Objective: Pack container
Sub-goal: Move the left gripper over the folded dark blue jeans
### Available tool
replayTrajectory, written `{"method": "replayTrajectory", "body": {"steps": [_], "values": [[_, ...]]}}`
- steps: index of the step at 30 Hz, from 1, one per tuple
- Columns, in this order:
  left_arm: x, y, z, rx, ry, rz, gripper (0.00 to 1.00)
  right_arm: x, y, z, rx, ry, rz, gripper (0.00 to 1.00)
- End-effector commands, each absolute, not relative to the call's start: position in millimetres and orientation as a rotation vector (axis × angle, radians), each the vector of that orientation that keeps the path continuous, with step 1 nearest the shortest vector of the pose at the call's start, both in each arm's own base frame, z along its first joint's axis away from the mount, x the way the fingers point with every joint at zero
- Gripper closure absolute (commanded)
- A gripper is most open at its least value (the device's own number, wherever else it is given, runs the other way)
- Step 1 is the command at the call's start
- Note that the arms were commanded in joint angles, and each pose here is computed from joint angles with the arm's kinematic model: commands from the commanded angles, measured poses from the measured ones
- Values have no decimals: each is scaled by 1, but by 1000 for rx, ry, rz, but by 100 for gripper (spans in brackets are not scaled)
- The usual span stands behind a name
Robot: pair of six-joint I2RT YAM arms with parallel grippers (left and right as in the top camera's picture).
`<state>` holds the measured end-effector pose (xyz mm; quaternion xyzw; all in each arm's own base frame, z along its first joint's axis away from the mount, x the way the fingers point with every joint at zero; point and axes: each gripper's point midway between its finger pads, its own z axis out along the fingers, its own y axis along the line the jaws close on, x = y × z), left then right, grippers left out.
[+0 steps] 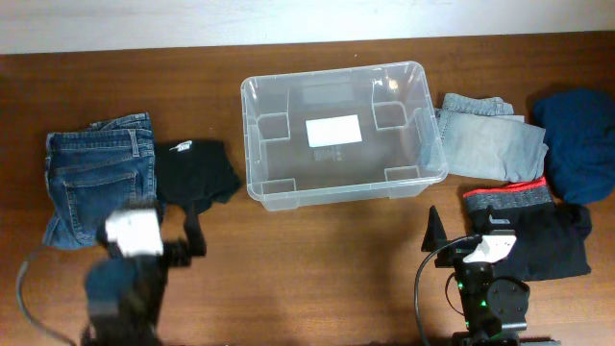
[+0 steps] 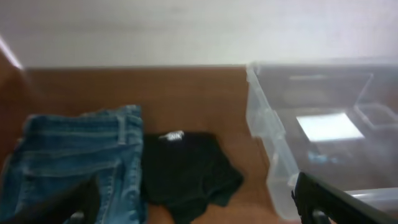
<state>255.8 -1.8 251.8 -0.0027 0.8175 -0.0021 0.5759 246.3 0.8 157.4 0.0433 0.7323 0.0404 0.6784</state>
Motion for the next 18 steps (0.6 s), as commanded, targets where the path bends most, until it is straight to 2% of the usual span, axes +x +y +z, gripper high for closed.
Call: {"method": "replayTrajectory", "body": {"steps": [1, 6, 11, 15, 18], "values": [[297, -13, 256, 72, 2081, -49, 1, 246, 0, 155, 95, 1649, 82, 2], [352, 1, 268, 92, 2280, -1, 1, 246, 0, 155, 95, 1649, 82, 2], [390, 2, 270, 90, 2355, -7, 0, 246, 0, 155, 95, 1649, 82, 2], [403, 28, 265, 17, 2370, 137, 1, 246, 0, 155, 95, 1649, 82, 2], [396, 69, 255, -186, 2402, 304, 0, 246, 0, 155, 95, 1649, 82, 2]]}}
